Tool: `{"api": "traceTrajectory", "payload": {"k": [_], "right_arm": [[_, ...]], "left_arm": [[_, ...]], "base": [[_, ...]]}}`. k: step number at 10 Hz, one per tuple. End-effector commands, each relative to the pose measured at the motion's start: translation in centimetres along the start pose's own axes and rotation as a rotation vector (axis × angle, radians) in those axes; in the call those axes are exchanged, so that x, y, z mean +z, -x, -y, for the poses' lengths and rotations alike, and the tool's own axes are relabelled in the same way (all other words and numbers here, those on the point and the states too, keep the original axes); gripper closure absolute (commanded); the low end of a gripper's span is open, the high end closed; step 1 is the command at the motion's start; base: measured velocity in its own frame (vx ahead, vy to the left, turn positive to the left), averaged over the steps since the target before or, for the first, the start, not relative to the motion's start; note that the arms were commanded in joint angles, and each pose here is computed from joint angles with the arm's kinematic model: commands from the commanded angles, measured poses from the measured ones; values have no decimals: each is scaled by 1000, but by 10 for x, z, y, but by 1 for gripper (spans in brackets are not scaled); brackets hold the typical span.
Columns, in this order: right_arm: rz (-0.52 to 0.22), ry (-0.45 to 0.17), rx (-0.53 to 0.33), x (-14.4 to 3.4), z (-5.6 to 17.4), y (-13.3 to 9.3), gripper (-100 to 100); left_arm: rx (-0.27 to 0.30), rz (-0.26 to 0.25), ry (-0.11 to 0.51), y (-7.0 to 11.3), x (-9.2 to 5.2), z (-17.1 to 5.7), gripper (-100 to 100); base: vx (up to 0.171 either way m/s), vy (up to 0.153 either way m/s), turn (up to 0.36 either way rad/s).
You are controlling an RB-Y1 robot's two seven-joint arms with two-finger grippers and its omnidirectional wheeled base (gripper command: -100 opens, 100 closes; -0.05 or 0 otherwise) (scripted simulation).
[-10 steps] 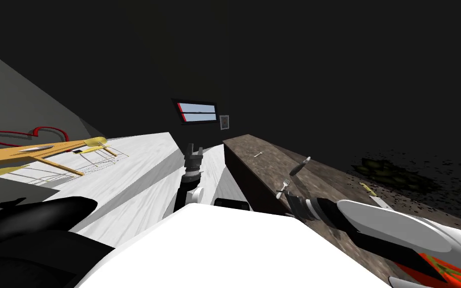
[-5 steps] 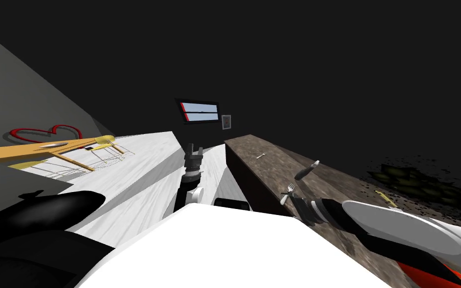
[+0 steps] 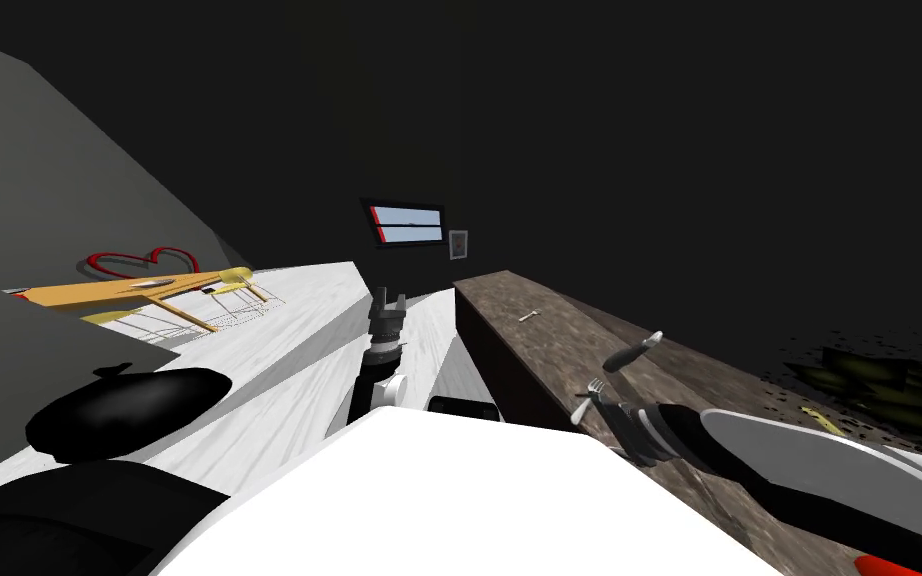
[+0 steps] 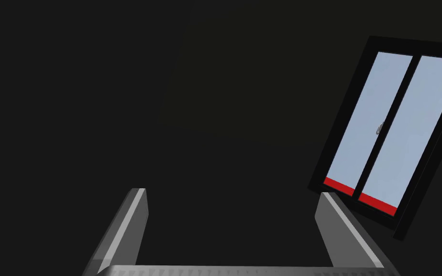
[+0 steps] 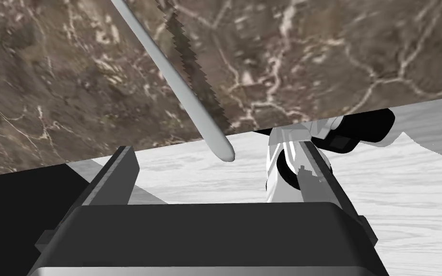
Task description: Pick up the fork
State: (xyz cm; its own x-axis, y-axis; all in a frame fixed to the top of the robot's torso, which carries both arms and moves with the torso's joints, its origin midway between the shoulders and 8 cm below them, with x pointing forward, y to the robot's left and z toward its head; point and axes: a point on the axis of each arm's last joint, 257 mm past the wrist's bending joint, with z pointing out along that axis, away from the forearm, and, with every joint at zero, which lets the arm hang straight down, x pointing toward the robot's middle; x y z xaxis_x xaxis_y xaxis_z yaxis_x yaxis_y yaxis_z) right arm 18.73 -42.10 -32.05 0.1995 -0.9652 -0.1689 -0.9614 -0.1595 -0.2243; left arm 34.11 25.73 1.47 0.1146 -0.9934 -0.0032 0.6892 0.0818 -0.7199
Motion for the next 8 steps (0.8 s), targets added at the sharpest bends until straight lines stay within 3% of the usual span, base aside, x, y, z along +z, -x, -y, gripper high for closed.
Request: {"api": "traceTrajectory", "payload": {"k": [1,2,5,8], "right_arm": [[-43,35,1,-5,-13,-17,-100],[-47,36,-13,-5,-13,-18,-100],[-140,118,-11,-17,-47,-57,-100],[-198,175,9,-26,-73,-81,-100]], "left_arm": [[0,0,0,0,0,0,0],[0,0,0,0,0,0,0],[0,0,0,0,0,0,0],[0,0,0,0,0,0,0]], "base": [[47,8,145],[41,1,99],[59,-4,206],[63,-16,182]]}}
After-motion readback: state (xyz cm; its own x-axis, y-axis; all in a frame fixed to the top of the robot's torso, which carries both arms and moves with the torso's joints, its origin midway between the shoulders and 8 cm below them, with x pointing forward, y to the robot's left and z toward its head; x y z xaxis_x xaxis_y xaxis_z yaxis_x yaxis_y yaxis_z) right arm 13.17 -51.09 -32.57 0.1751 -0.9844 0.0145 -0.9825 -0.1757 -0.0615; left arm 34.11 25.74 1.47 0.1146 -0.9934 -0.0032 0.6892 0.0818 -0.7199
